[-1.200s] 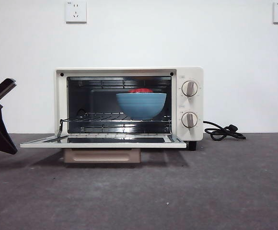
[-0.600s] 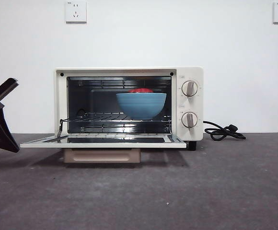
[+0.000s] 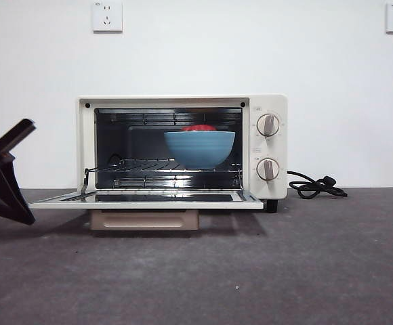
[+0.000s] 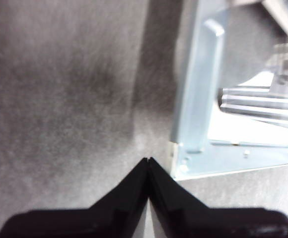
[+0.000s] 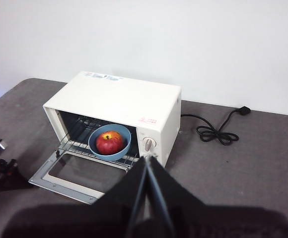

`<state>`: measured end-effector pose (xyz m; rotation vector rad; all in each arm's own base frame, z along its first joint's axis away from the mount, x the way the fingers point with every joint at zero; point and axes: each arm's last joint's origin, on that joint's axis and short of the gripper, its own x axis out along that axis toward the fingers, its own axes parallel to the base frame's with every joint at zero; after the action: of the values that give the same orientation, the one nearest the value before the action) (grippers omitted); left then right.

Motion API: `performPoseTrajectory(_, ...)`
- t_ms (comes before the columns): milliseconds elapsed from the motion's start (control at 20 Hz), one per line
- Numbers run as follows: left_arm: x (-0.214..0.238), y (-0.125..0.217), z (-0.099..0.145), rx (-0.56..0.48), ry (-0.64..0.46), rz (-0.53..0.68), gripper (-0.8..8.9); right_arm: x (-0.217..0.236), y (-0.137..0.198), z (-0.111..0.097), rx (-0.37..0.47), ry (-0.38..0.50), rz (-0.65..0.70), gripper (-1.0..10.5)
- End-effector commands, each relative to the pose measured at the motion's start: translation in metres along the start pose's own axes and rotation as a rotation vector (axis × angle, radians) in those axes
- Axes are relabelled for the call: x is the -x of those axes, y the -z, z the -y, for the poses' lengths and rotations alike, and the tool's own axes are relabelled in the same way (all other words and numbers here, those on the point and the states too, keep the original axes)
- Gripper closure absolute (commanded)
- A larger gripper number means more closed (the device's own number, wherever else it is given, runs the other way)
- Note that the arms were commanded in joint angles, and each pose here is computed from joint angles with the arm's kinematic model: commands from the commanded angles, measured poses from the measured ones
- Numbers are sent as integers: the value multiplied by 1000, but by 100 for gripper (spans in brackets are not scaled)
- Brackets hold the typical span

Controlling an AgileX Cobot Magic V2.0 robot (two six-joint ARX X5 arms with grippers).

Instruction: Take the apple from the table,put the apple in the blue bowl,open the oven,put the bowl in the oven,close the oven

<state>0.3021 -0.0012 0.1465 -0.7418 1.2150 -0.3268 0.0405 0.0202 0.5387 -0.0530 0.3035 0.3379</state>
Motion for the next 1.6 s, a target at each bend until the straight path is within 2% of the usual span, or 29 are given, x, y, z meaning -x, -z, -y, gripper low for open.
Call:
performPoseTrajectory(50,-8,0,-4,32,2,-5,819,5,3,1,-15,-8,-10,958)
performPoseTrajectory(400,-10,-7,1,69,125,8,819,16,6,5,-41,-19,15,958)
performPoseTrajectory(650,-10,-7,4,66,160,-6,819,19,7,6,-44,-20,22,958)
performPoseTrajectory(850,-9,-9,8,50,235,-10,819,19,7,6,-45,-20,22,958)
performPoseTrajectory(1600,12,-37,38,13,343,116,819,19,8,5,-51,-40,20,958)
